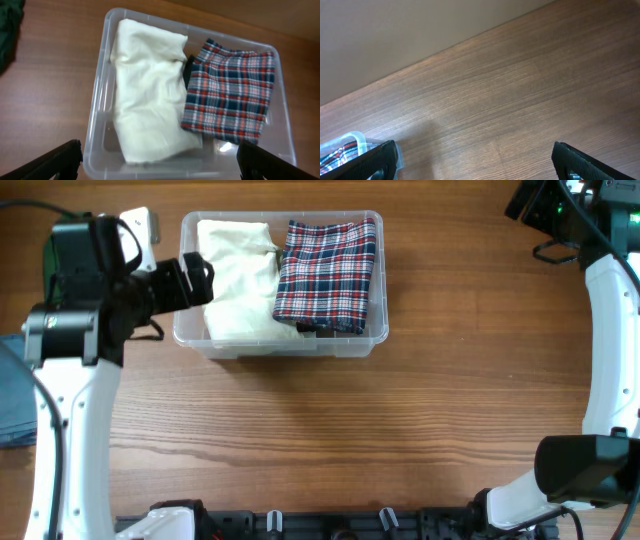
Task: Pack container
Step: 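Move the left gripper left toward the green garment, then grasp the green garment with the left gripper and lift it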
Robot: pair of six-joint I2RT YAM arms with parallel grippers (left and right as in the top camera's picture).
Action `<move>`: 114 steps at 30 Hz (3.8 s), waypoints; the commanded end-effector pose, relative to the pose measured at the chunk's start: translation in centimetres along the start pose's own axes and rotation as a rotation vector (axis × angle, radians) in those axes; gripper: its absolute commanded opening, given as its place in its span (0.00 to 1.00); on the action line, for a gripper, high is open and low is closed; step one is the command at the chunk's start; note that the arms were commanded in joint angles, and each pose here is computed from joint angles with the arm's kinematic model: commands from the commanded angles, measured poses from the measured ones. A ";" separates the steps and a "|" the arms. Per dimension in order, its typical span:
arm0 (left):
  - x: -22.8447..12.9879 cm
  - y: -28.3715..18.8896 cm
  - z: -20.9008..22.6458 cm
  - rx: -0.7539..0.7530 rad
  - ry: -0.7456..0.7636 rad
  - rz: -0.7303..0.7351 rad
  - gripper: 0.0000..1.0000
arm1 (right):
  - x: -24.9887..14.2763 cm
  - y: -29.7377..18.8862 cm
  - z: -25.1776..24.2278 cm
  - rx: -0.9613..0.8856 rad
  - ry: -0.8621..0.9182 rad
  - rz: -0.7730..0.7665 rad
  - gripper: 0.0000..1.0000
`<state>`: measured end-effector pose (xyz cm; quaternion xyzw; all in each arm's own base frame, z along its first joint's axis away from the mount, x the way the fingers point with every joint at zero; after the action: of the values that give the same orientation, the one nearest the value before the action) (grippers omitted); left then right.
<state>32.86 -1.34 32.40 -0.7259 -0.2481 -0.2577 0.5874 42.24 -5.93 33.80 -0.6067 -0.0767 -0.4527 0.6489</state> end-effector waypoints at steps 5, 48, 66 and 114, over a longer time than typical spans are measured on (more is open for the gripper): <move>2.5 0.3 1.9 0.063 0.038 -0.104 1.00 | 0.0 0.2 -0.2 -0.014 0.014 -0.002 1.00; 1.1 20.8 23.8 1.009 0.264 0.251 1.00 | 0.0 0.2 -0.2 -0.014 0.014 -0.002 1.00; -1.9 26.9 24.0 0.936 0.362 0.312 1.00 | 0.0 0.2 -0.2 -0.014 0.014 -0.002 1.00; -7.3 30.6 31.3 1.109 0.363 0.368 0.12 | 0.0 0.2 -0.2 -0.014 0.014 -0.002 1.00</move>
<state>52.28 22.69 4.24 -0.2854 -0.1498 -0.1403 0.9362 42.23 -5.93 33.79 -0.6068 -0.0765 -0.4526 0.6489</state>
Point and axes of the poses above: each gripper's point midway between its finger pads, its own y axis out along the fingers, its own z axis along the line the jaws close on, x = y × z, the point moved 6 cm from there along -y, back along the fingers, and after that the axes turned 9 degrees about y, right-handed, at the moved point
